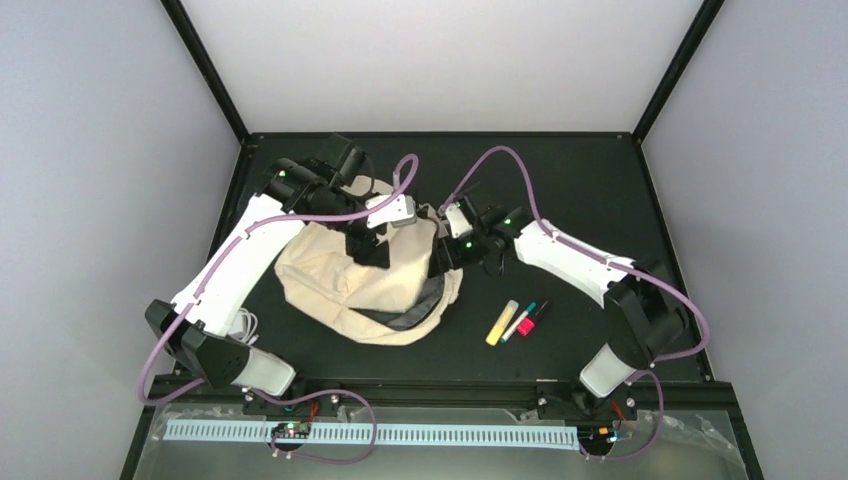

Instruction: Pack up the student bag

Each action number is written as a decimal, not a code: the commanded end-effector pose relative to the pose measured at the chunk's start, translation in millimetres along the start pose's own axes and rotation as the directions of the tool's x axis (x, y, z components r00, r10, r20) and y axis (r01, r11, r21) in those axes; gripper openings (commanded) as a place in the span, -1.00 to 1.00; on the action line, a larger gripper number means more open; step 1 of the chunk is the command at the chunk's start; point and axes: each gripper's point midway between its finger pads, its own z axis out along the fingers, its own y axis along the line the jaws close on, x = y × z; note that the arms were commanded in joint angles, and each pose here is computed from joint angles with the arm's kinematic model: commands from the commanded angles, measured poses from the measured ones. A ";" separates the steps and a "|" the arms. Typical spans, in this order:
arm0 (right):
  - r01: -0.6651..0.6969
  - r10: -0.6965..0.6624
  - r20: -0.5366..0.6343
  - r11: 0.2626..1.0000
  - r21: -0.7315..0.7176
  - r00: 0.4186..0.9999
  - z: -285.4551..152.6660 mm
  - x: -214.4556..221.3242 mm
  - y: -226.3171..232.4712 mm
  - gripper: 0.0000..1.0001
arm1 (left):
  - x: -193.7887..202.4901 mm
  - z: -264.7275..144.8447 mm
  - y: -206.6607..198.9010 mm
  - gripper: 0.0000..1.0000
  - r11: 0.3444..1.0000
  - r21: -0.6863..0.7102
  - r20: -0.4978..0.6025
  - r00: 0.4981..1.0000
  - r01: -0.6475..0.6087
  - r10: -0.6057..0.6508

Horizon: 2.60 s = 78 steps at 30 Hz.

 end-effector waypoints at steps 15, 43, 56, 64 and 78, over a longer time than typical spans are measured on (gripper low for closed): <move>-0.070 0.090 0.423 0.996 -0.062 0.902 -115.6 -153.7 -86.0 0.16 | -6.8 29.8 157.7 0.97 0.991 -0.131 -0.021 0.999 0.023 -0.026; 0.008 0.022 0.232 0.991 -0.130 0.972 76.0 -184.9 -45.6 -0.10 | 105.7 152.6 247.2 0.97 0.988 -0.047 -0.003 0.989 0.145 -0.145; 0.019 -0.003 0.194 0.996 -0.084 0.981 97.1 -177.5 -52.9 -0.39 | 104.1 157.6 232.6 0.94 0.990 0.012 0.013 0.990 0.142 -0.142; 0.064 -0.048 0.240 0.996 -0.059 0.970 76.1 -188.2 -46.1 -0.98 | 72.0 136.0 217.2 0.93 0.999 0.040 0.129 0.991 0.025 -0.030; 0.075 -0.005 0.372 0.982 -0.174 0.928 13.4 -192.9 -13.9 -0.98 | 55.8 158.2 163.4 0.98 0.935 0.220 0.187 0.953 -0.279 0.241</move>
